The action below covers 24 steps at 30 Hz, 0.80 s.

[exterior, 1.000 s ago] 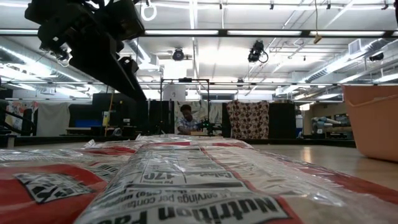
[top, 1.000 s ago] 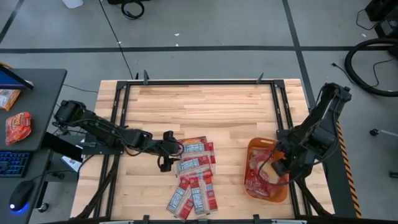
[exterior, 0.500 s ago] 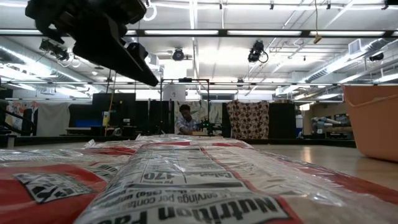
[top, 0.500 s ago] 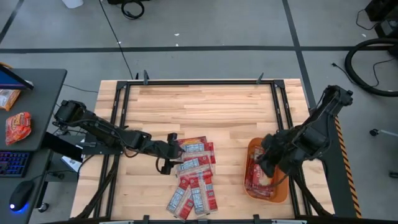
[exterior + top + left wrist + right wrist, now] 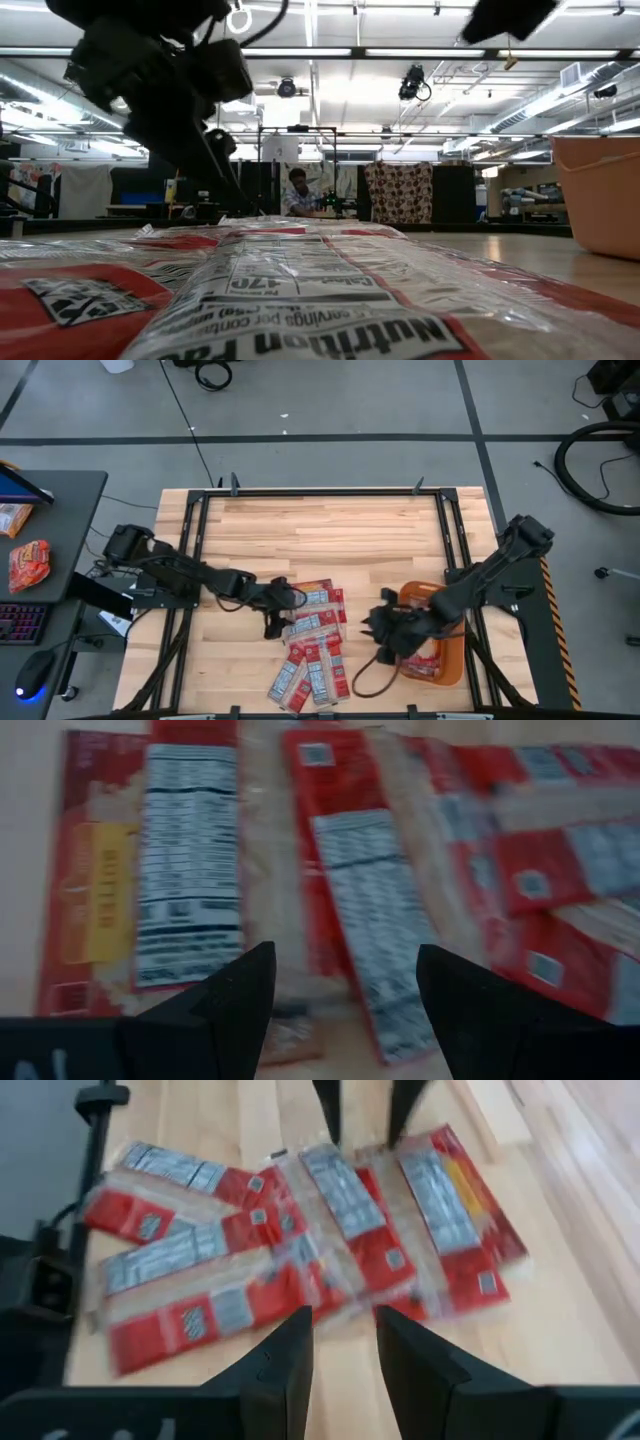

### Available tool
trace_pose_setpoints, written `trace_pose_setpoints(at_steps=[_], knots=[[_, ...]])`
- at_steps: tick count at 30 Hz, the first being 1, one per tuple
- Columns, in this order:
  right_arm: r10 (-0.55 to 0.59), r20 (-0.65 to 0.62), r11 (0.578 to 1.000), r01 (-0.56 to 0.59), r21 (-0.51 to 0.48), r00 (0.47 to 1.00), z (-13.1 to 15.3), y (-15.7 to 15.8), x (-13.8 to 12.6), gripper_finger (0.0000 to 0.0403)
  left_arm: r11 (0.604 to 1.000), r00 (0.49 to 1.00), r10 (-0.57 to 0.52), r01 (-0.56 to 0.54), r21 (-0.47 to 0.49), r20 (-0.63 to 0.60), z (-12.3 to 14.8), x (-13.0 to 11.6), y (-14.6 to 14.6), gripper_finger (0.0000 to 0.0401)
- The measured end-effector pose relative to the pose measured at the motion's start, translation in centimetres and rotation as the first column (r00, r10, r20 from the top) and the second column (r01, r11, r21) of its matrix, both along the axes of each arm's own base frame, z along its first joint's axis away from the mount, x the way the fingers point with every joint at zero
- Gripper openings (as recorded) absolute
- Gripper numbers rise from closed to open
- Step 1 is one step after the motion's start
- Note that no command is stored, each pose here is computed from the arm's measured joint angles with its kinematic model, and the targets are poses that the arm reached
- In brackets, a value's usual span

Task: Sort popcorn bags into baskets
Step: Put the red popcorn bag into the orange bin

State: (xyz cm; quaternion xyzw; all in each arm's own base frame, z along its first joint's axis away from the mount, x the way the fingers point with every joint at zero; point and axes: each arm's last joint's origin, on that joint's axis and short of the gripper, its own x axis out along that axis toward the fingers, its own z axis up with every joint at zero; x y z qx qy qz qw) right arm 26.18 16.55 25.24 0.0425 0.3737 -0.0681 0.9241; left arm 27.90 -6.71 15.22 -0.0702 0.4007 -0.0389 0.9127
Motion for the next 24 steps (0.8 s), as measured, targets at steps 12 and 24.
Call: trace_pose_setpoints(at_steps=[12, 24], knots=[[0.233, 0.069, 0.971, -0.228, -0.074, 0.97, -6.5, 0.8, 7.3, 0.0118, 0.999, 0.997, 0.016, -0.012, 0.046, -0.073, 1.0, 1.2, 0.7, 0.0247], [0.301, -0.041, 0.946, -0.304, -0.113, 0.953, -11.9, 1.0, 9.3, 0.0118, 0.991, 0.967, -0.1, 0.116, 0.059, -0.233, 2.4, 0.6, -1.0, 0.0247]])
